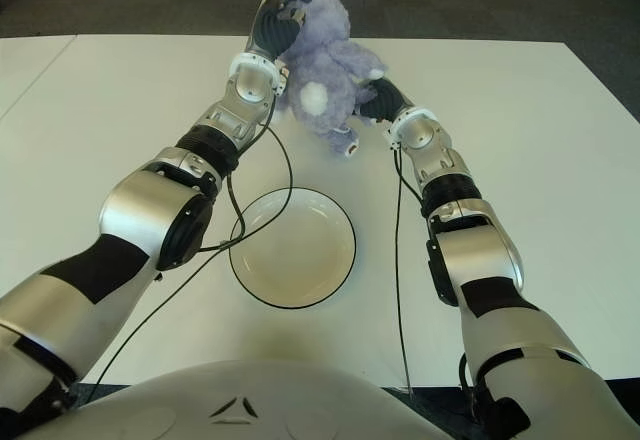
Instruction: Put the doll into the plate.
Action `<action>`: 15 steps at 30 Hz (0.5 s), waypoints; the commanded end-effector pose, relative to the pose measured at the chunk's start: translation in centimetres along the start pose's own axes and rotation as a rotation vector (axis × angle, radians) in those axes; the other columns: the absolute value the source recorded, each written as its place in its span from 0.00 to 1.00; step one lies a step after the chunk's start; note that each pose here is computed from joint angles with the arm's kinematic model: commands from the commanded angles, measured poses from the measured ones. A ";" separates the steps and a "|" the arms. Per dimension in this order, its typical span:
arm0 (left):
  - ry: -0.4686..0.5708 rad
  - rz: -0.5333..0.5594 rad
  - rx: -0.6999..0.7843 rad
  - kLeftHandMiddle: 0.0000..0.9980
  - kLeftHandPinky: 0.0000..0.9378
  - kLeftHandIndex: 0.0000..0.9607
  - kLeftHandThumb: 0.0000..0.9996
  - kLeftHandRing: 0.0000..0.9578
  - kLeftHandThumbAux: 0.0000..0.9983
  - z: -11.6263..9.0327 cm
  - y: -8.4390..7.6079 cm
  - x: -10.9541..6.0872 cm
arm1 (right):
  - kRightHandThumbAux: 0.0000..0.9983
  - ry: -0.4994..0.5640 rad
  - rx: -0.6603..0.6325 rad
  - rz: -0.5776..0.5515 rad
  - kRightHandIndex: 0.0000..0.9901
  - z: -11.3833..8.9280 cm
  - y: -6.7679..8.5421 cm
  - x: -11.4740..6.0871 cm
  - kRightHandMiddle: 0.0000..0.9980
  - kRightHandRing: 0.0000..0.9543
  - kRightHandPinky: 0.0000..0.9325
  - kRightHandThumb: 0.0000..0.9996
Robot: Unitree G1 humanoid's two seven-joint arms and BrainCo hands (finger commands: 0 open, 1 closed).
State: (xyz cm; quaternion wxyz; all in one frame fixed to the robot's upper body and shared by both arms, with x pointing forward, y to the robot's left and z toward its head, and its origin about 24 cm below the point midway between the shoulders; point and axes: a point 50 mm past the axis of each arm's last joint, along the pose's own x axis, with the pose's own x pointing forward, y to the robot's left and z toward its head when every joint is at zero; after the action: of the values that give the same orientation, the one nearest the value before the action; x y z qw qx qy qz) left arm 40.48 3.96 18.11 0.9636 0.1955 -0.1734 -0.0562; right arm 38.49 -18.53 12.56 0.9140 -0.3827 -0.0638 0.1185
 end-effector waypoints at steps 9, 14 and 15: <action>-0.192 -0.089 0.142 0.85 0.92 0.46 0.75 0.90 0.70 0.4 1.5 -1.2 | 0.71 -0.123 -0.008 -0.188 0.76 2.8 -4.7 -3.1 0.87 0.92 0.95 0.54; -0.230 -0.110 0.179 0.85 0.92 0.46 0.75 0.89 0.70 0.7 1.8 -1.4 | 0.71 -0.147 -0.017 -0.226 0.76 3.5 -6.4 -3.8 0.87 0.92 0.95 0.55; -0.238 -0.114 0.190 0.85 0.92 0.46 0.75 0.89 0.70 0.8 1.9 -1.5 | 0.71 -0.153 -0.018 -0.233 0.76 3.6 -6.7 -3.9 0.87 0.92 0.95 0.55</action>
State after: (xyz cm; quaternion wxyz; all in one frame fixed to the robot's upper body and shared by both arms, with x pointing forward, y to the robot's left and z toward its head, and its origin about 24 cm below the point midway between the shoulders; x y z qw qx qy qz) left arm 39.37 6.14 20.11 0.9203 0.2555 -0.2838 -0.0844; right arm 35.39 -21.42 18.32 0.9091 -0.3824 -0.1587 0.0463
